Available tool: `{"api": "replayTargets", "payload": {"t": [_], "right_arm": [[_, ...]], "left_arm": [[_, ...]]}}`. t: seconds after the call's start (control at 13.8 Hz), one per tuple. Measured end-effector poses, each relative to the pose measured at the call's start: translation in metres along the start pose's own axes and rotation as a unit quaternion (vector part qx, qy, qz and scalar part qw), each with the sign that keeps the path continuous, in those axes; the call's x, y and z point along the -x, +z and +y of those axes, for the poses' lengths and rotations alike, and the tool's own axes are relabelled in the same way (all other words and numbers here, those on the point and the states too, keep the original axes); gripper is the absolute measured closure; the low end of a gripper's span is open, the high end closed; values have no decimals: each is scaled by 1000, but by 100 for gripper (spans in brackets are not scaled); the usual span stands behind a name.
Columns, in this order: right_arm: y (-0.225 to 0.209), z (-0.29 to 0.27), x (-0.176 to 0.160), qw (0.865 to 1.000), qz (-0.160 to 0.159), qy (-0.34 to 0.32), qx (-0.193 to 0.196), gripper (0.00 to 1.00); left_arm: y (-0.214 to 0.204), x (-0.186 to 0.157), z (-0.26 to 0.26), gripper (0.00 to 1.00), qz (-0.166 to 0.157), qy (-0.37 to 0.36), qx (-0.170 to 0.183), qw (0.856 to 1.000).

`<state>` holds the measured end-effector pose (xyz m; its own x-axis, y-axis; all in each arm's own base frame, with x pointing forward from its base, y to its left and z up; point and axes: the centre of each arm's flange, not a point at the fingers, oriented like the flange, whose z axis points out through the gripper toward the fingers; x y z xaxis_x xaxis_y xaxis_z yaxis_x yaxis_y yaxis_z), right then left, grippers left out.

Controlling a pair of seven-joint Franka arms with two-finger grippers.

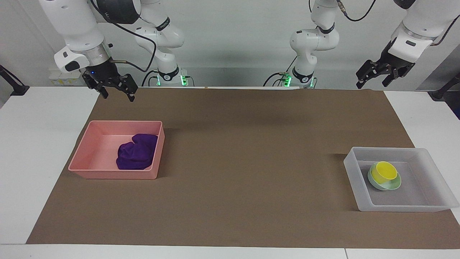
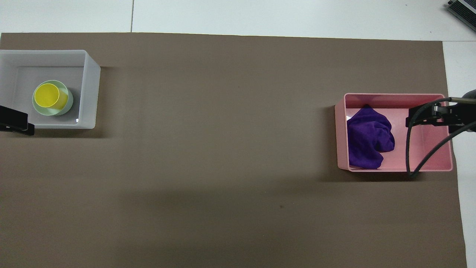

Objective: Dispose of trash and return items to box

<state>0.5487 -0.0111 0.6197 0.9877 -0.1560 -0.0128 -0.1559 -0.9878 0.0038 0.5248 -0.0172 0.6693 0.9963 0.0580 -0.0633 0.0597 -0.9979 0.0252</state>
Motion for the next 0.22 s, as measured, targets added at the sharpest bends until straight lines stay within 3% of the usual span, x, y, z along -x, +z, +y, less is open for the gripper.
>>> {"api": "replayTargets", "payload": {"t": [0.22], "right_arm": [[0, 0, 0, 1000, 0, 0, 0, 0]], "left_arm": [[5, -2, 0, 0, -6, 0, 0, 1000]]}}
